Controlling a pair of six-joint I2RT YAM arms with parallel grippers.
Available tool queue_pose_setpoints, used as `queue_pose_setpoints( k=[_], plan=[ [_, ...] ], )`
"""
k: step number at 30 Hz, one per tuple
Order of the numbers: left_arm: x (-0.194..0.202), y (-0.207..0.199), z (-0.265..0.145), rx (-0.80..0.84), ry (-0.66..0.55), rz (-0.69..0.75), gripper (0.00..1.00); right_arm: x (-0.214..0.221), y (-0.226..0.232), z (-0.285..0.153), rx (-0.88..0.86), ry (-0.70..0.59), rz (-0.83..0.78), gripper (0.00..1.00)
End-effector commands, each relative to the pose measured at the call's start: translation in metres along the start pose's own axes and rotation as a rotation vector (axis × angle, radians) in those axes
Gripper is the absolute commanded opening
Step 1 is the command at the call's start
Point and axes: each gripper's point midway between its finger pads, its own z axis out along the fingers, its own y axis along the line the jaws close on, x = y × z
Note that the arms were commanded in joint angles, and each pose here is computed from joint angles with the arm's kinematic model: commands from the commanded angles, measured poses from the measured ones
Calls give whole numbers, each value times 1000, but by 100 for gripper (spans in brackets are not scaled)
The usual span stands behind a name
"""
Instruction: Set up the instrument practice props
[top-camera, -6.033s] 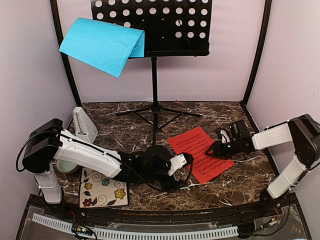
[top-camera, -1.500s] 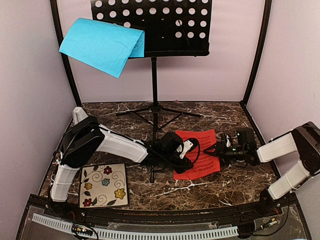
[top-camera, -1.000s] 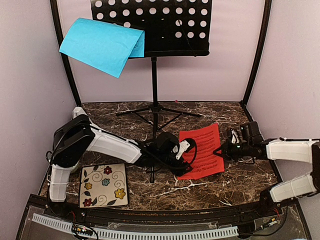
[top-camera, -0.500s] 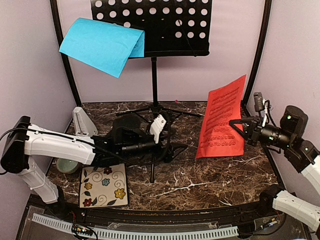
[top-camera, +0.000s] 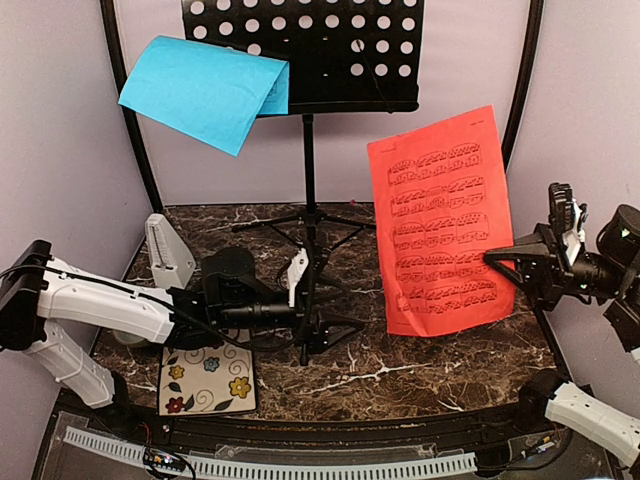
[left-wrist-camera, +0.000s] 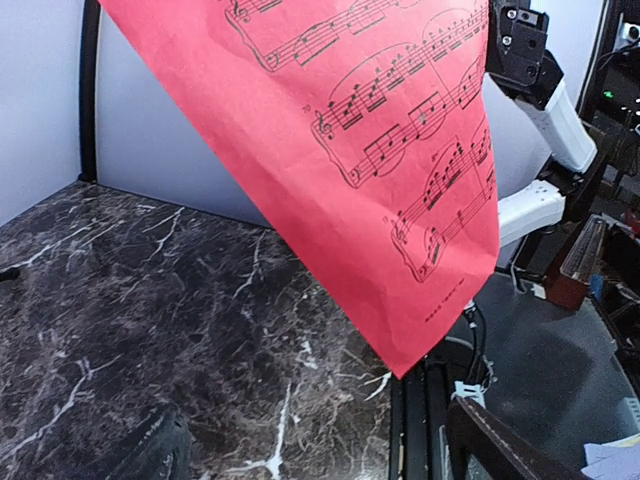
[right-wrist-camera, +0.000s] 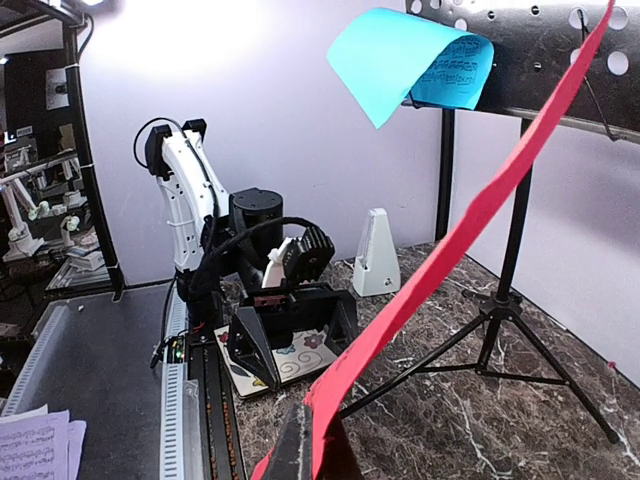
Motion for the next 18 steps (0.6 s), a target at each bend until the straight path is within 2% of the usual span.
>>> queue_pose_setpoints(
  k=[1,8,11,13,18],
  plan=[
    [-41,-27,9,167,-148,-47,92,-9,20,-7,-59,-12,-56,0],
    [-96,-57,15,374,-312,-35,93,-6,24,-11,-53,-3,-82,0],
    [-113,-69,3,424,-377,-16,87,-6,21,-13,-23,-3,-87,0],
    [-122,-70,1,393,-392,1,76,-6,20,-14,-15,-3,-85,0],
    [-153,-65,-2,194,-434,81,30,-8,13,-9,-2,-38,-74,0]
  ],
)
